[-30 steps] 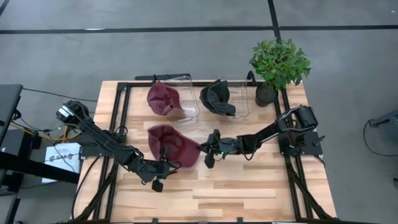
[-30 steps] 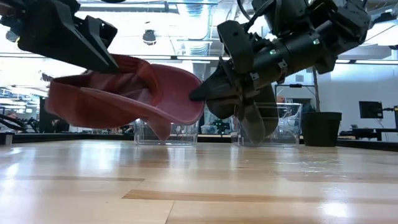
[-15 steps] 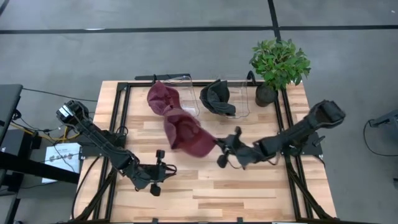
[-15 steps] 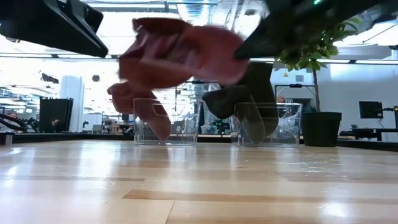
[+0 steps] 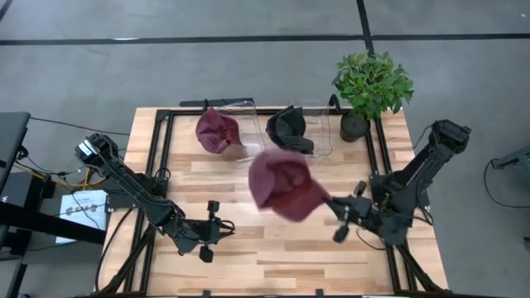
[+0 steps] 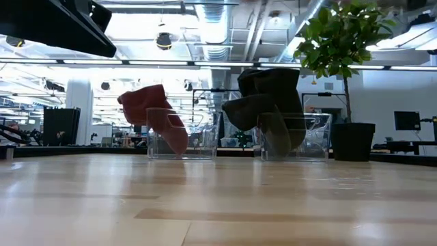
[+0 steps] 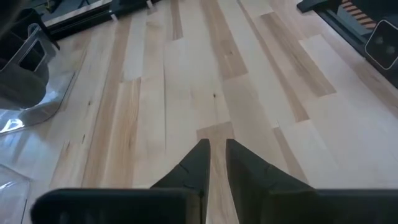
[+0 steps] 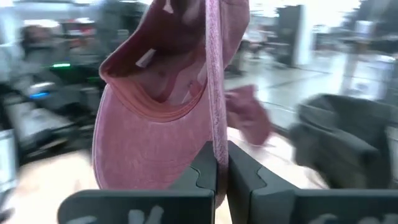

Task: Pick & Place hat
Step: Put the red cap in the left transparent bin

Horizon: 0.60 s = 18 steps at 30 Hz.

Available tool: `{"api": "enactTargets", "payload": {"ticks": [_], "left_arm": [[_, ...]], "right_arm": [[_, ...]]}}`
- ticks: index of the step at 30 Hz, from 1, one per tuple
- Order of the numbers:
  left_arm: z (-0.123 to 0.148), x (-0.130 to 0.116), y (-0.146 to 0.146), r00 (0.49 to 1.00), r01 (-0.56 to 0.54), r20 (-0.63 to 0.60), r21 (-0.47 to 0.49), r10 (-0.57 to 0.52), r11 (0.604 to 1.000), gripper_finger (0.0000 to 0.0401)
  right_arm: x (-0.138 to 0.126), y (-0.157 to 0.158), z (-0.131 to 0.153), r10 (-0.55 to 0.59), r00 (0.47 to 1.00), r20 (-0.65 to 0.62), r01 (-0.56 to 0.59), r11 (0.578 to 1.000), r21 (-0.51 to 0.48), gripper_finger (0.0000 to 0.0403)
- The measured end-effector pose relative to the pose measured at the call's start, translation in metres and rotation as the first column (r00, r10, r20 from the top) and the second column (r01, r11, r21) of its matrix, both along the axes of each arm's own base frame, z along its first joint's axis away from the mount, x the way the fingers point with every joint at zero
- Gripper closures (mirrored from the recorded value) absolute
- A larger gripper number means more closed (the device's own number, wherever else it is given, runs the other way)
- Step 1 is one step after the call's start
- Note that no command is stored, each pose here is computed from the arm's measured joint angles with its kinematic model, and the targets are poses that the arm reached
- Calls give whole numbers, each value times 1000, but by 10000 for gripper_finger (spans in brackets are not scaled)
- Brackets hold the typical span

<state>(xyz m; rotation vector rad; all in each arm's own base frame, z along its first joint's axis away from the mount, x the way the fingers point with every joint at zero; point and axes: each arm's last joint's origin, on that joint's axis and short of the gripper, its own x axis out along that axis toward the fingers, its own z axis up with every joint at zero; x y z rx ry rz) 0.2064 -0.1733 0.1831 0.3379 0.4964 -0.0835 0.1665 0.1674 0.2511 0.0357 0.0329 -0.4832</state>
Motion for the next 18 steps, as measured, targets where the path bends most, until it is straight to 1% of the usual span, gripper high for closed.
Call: {"api": "enactTargets", "payload": {"ticks": [2, 3, 4, 6, 8, 10, 12, 13, 14, 15, 16, 17, 18], "left_arm": [[0, 0, 0, 1000, 0, 0, 1, 0, 1000, 350], [0, 0, 0, 1000, 1, 0, 2, -1, 1000, 350], [0, 0, 0, 1000, 1, 0, 2, -1, 1000, 351], [0, 0, 0, 1000, 1, 0, 3, -1, 1000, 351], [0, 0, 0, 1000, 2, 0, 6, -2, 1000, 352], [0, 0, 0, 1000, 8, 0, 16, -8, 1000, 352], [0, 0, 0, 1000, 10, 0, 20, -10, 1000, 352], [0, 0, 0, 1000, 10, 0, 20, -10, 1000, 352], [0, 0, 0, 1000, 10, 0, 20, -10, 1000, 352], [0, 0, 0, 1000, 10, 0, 20, -10, 1000, 352], [0, 0, 0, 1000, 10, 0, 20, -10, 1000, 352], [0, 0, 0, 1000, 10, 0, 20, -10, 1000, 352], [0, 0, 0, 1000, 10, 0, 20, -10, 1000, 352]], "right_arm": [[-3, 9, 6, 90, 996, -5, -90, 995, -38, 402], [-3, 14, 10, 154, 988, 1, -154, 987, -57, 402], [-3, 17, 15, 225, 974, 17, -223, 972, -81, 402], [-3, 23, 26, 372, 926, 69, -358, 921, -157, 402], [-4, 26, 36, 503, 857, 110, -460, 845, -274, 402], [-7, 27, 42, 603, 790, 108, -524, 757, -391, 402], [-8, 26, 47, 672, 735, 89, -546, 665, -510, 402], [-8, 26, 49, 704, 707, 74, -544, 607, -579, 402], [-7, 26, 50, 732, 680, 52, -532, 541, -651, 402], [-6, 24, 52, 737, 674, 51, -505, 509, -697, 401], [-4, 20, 56, 709, 698, 104, -457, 552, -697, 401], [-3, 12, 63, 638, 744, 199, -387, 654, -650, 401], [-1, 1, 72, 561, 771, 302, -316, 749, -582, 402]]}}
